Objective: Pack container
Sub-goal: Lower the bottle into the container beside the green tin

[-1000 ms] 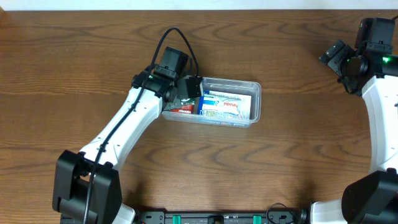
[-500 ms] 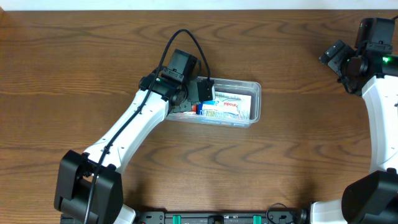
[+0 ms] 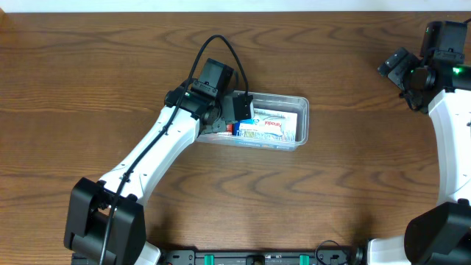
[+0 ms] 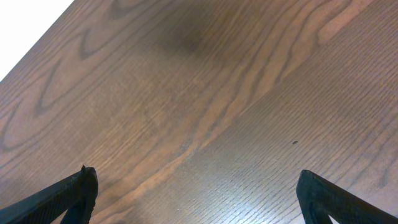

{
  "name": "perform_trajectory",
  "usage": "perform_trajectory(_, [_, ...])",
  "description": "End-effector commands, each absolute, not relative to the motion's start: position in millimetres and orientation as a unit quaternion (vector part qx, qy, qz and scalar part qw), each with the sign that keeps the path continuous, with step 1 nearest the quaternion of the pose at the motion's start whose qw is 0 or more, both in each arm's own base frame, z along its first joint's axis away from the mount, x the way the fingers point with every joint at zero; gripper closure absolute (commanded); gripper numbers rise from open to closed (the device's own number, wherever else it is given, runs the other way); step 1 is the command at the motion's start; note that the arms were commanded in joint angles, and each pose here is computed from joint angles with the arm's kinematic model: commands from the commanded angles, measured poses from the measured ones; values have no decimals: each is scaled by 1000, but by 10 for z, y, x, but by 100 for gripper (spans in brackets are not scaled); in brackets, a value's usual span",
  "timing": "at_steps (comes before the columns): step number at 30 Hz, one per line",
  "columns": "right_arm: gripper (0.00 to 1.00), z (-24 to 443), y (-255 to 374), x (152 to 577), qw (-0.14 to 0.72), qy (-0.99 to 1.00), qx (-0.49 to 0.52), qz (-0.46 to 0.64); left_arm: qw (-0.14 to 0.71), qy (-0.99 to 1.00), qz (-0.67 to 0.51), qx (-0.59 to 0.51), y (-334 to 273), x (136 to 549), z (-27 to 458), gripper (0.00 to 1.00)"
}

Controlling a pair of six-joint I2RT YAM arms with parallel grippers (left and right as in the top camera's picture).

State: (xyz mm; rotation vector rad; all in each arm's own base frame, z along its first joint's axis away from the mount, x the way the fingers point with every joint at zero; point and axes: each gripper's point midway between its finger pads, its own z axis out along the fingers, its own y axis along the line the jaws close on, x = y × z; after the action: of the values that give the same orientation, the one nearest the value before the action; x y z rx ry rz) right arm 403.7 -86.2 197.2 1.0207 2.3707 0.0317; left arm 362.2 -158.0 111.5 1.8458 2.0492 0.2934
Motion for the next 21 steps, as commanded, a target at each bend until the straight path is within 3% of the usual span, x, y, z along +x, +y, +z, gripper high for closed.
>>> perform_trajectory(1, [1, 1982, -884, 4040, 279, 883, 378, 9, 162, 732, 130, 649, -1440, 3645, 1078, 94])
perform_trajectory(13, [1, 1982, -883, 4040, 278, 883, 378, 9, 148, 741, 126, 643, -1345, 3642, 1016, 94])
perform_trajectory(17, [1, 1982, -884, 4040, 279, 883, 378, 9, 148, 741, 126, 643, -1345, 3642, 1016, 84])
perform_trajectory(21, [1, 1982, -884, 4040, 279, 883, 378, 9, 148, 741, 126, 643, -1345, 3642, 1016, 84])
